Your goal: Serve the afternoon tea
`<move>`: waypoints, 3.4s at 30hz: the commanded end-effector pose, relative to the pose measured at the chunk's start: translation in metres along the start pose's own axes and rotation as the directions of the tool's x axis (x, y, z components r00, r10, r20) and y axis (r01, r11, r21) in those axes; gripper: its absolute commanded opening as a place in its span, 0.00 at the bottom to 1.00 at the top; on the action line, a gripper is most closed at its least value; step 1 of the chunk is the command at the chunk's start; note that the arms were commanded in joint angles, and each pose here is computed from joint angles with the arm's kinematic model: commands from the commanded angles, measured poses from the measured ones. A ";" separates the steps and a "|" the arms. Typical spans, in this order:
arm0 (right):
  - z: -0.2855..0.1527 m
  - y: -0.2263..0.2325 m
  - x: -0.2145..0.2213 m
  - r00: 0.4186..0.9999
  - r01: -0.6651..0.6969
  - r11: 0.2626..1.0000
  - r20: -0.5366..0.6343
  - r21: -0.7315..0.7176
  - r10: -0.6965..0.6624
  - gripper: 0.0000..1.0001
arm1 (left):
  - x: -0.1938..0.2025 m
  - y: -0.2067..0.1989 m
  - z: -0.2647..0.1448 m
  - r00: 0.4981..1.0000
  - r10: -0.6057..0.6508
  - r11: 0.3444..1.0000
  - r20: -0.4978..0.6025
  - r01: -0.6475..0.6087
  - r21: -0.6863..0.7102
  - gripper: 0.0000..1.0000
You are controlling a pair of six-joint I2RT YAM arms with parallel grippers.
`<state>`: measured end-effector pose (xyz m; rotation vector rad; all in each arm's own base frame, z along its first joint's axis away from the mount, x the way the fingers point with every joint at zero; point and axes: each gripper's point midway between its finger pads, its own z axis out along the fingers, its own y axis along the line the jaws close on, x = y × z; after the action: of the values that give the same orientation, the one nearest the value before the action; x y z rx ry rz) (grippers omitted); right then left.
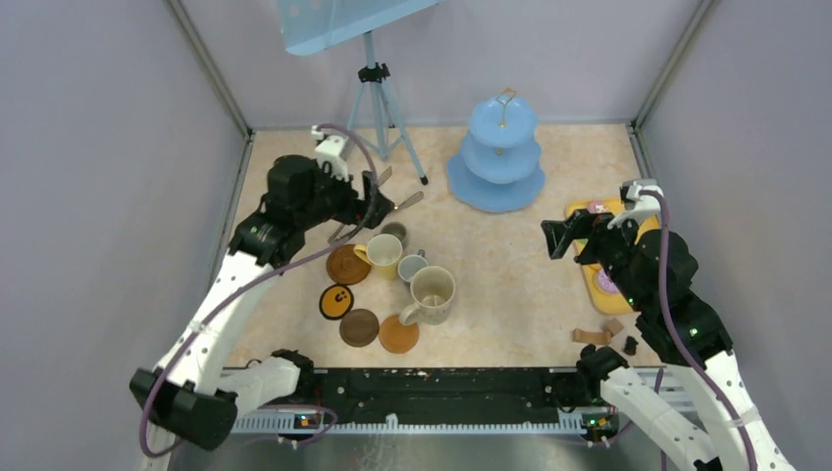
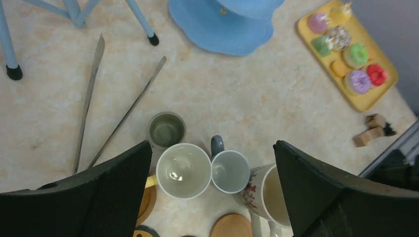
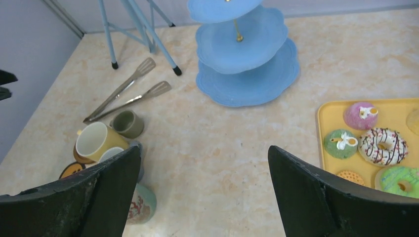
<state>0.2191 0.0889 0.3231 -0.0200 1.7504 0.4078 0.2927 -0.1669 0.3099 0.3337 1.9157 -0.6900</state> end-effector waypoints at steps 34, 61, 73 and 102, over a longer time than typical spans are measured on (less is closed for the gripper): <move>0.036 -0.011 0.095 0.927 -0.038 0.992 -0.366 0.120 0.079 0.99 | 0.152 0.129 0.215 0.690 0.057 0.935 -0.721 -0.291 -0.205 0.76; 0.023 0.024 0.074 0.959 -0.040 0.991 -0.283 -0.129 0.002 0.97 | 0.154 0.167 0.199 0.562 0.214 0.740 -0.799 -0.627 -0.243 0.20; 0.032 0.025 0.065 0.961 -0.081 0.993 -0.269 -0.086 0.055 0.97 | 0.081 0.161 0.165 0.621 0.256 0.555 -0.741 -0.722 -0.413 0.13; 0.040 0.090 0.066 0.958 -0.181 0.885 -0.280 -0.429 0.061 0.97 | -0.123 -0.175 0.008 0.934 0.245 0.884 0.260 -0.325 0.336 0.06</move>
<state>0.2402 0.1601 0.2385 -0.1056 2.0345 0.6829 0.3193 -0.2825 0.3881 0.7268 1.8390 -0.4600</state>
